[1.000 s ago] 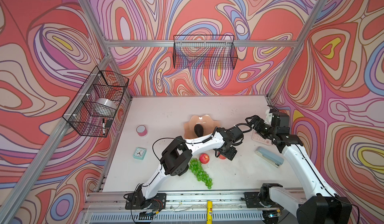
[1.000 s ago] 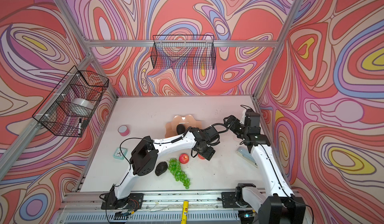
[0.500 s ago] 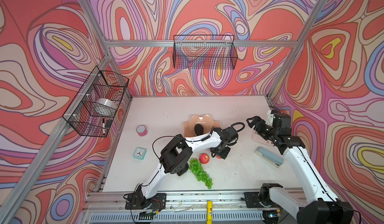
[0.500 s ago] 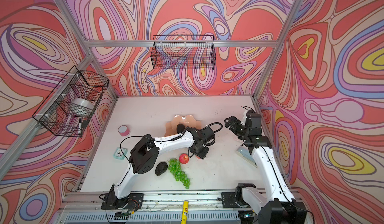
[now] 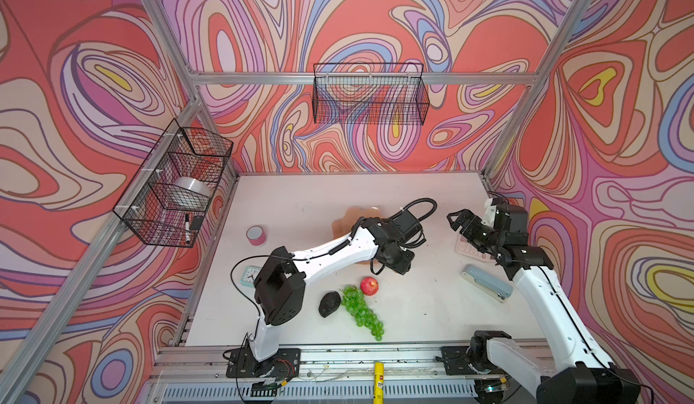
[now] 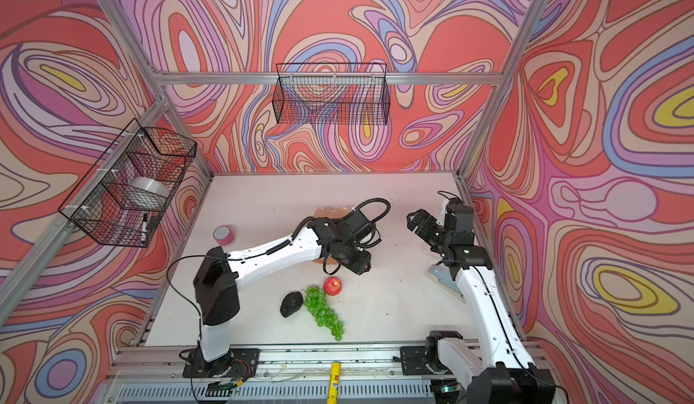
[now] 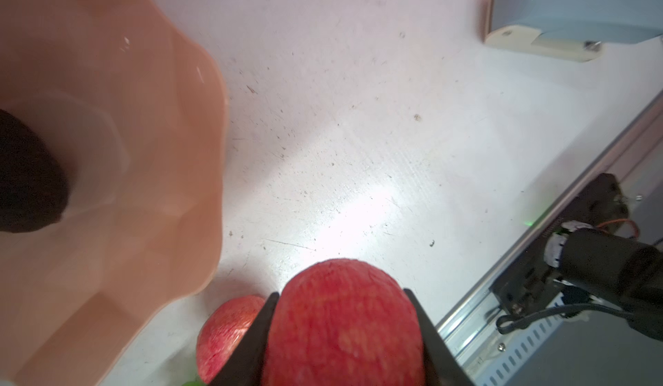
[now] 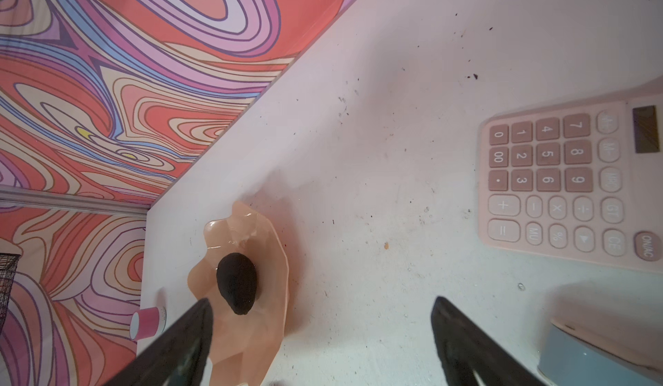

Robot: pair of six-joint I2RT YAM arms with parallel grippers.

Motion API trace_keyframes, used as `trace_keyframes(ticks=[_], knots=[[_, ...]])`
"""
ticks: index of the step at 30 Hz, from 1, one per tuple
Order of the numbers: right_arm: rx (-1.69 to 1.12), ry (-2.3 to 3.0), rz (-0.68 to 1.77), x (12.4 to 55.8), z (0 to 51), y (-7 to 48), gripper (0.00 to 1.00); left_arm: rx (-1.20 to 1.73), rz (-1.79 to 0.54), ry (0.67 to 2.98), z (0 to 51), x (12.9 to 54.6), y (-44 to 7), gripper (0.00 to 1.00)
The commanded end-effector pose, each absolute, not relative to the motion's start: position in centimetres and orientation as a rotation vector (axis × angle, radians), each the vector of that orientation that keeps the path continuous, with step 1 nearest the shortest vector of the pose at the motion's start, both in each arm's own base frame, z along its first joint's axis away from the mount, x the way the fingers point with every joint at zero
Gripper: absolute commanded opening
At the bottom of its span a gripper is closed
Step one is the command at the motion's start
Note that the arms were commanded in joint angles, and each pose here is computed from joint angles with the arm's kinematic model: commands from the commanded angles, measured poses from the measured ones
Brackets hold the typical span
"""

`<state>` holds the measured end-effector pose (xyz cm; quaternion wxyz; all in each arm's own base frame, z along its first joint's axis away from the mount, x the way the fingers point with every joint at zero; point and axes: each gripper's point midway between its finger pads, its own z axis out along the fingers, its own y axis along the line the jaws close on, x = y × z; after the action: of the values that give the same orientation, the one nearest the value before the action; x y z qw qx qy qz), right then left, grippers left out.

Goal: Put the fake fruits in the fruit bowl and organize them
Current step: 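Lift the red apple with the left gripper and drop it into the bowl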

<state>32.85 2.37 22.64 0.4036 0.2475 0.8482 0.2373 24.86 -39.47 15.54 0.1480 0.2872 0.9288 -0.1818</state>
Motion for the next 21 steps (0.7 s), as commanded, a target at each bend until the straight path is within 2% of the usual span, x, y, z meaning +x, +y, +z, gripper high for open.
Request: trace_keyframes(ticks=[1,6,12,21], knots=[[0.609,2.083,0.554,32.5,25.0,1.6,0.98,0.805,-0.586,2.585,18.8,26.2,-38.4,0.34],[0.595,2.084,0.544,32.3,25.1,1.6,0.98,0.708,-0.503,2.535,20.0,30.9,-36.5,0.35],[0.594,2.112,0.546,31.8,23.7,1.8,0.96,0.655,-0.412,2.546,16.9,35.7,-36.3,0.35],[0.577,2.197,0.589,31.4,21.3,2.8,0.92,0.585,-0.253,2.637,10.6,39.6,-36.0,0.38]])
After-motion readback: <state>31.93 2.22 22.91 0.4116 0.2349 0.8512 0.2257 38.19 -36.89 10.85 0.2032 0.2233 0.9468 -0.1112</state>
